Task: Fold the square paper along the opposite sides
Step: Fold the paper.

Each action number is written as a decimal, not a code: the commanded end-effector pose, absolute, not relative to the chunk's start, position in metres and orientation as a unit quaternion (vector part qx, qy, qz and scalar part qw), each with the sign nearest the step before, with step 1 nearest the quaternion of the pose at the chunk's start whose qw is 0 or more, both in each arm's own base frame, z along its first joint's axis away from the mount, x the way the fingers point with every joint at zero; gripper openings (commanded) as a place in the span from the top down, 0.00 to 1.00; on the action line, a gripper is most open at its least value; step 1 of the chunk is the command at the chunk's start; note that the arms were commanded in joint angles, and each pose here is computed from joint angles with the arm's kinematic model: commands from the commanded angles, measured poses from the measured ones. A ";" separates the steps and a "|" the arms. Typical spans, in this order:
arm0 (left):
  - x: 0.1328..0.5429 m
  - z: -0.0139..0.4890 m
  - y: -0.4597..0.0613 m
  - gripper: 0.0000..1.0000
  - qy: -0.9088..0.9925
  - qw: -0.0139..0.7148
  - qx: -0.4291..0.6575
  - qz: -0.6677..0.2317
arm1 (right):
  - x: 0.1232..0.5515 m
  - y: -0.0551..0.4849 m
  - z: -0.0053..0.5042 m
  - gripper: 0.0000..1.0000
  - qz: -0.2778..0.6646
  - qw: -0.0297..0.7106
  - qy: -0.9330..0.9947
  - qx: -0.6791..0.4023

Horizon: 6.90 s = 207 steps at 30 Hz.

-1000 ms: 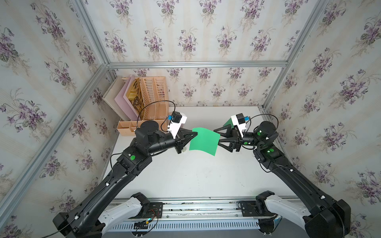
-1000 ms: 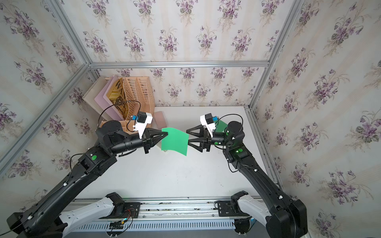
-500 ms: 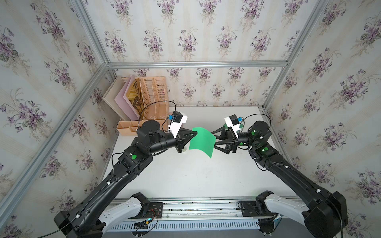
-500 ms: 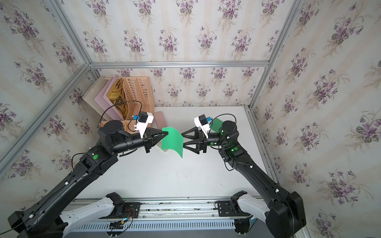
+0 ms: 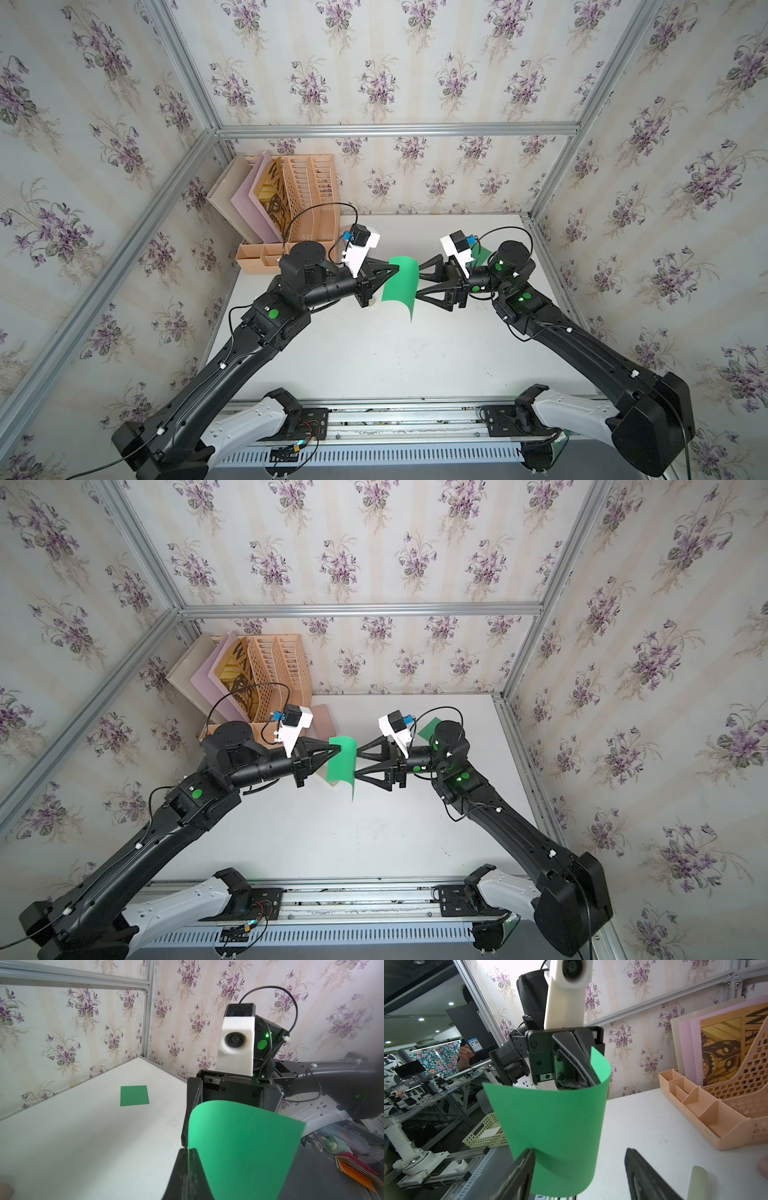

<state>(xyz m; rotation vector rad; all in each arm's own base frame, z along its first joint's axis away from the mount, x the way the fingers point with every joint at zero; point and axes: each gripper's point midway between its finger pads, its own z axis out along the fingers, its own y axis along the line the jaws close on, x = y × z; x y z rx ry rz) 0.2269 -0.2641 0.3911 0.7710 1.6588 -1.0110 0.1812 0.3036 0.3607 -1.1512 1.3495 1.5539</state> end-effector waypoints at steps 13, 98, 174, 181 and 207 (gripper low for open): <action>0.227 0.392 -0.267 1.00 0.681 0.501 0.320 -0.427 | 0.191 0.319 0.366 0.32 0.604 0.403 0.519 -0.450; 0.220 0.391 -0.272 1.00 0.672 0.487 0.327 -0.452 | 0.186 0.326 0.362 0.77 0.618 0.391 0.504 -0.459; 0.220 0.386 -0.271 1.00 0.676 0.486 0.330 -0.445 | 0.186 0.329 0.356 0.82 0.620 0.381 0.507 -0.461; 0.220 0.386 -0.271 1.00 0.677 0.485 0.330 -0.445 | 0.185 0.329 0.355 0.83 0.621 0.379 0.508 -0.461; 0.223 0.387 -0.271 1.00 0.677 0.490 0.327 -0.441 | 0.183 0.330 0.354 0.92 0.624 0.374 0.506 -0.464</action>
